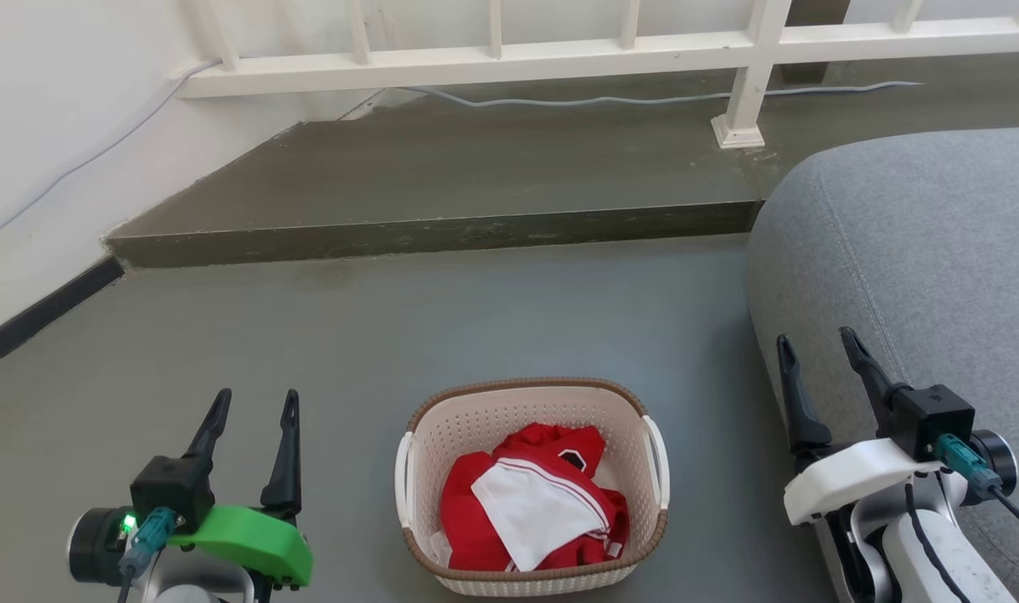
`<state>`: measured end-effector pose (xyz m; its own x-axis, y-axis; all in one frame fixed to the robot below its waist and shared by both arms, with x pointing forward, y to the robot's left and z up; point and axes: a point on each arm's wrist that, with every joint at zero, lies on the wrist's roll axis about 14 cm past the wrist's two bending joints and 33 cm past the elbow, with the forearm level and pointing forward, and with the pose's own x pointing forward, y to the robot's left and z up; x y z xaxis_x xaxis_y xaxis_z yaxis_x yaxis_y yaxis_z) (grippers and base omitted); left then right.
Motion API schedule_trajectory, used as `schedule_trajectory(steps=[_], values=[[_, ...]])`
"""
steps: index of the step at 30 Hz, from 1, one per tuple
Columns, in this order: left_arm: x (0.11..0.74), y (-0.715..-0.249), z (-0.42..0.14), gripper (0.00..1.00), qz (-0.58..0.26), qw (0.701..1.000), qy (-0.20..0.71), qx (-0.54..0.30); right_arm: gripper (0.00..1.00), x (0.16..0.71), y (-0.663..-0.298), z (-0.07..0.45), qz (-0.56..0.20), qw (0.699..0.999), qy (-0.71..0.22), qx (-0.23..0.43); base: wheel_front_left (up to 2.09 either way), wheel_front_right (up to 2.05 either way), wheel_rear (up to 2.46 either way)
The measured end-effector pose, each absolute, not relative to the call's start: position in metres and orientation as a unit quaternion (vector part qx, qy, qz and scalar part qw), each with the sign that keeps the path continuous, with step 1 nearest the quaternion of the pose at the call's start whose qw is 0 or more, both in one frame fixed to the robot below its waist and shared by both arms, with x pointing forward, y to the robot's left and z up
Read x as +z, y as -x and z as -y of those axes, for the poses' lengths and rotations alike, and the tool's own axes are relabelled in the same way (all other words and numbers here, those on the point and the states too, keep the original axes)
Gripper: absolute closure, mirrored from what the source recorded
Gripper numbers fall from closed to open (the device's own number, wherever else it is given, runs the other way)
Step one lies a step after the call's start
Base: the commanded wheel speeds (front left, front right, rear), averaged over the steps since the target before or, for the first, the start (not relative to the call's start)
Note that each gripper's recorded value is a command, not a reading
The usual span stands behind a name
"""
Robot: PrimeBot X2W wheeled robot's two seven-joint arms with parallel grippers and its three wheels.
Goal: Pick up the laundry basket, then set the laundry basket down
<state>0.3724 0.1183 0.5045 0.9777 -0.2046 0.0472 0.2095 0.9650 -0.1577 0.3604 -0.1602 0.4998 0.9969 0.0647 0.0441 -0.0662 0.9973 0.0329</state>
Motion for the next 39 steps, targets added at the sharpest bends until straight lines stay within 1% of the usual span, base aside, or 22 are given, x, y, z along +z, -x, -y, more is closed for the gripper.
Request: schedule_trajectory(steps=[14,39], values=[[0.498,-0.37,-0.126,0.0,0.006,0.993,0.08,-0.09,0.0,0.5,-0.36,0.167,0.022,0.999,-0.02,0.021,0.0,0.0,0.0],[0.492,-0.371,-0.124,0.0,-0.002,0.993,0.081,-0.091,0.0,0.491,-0.357,0.164,0.01,0.999,-0.03,0.023,0.0,0.0,0.0]])
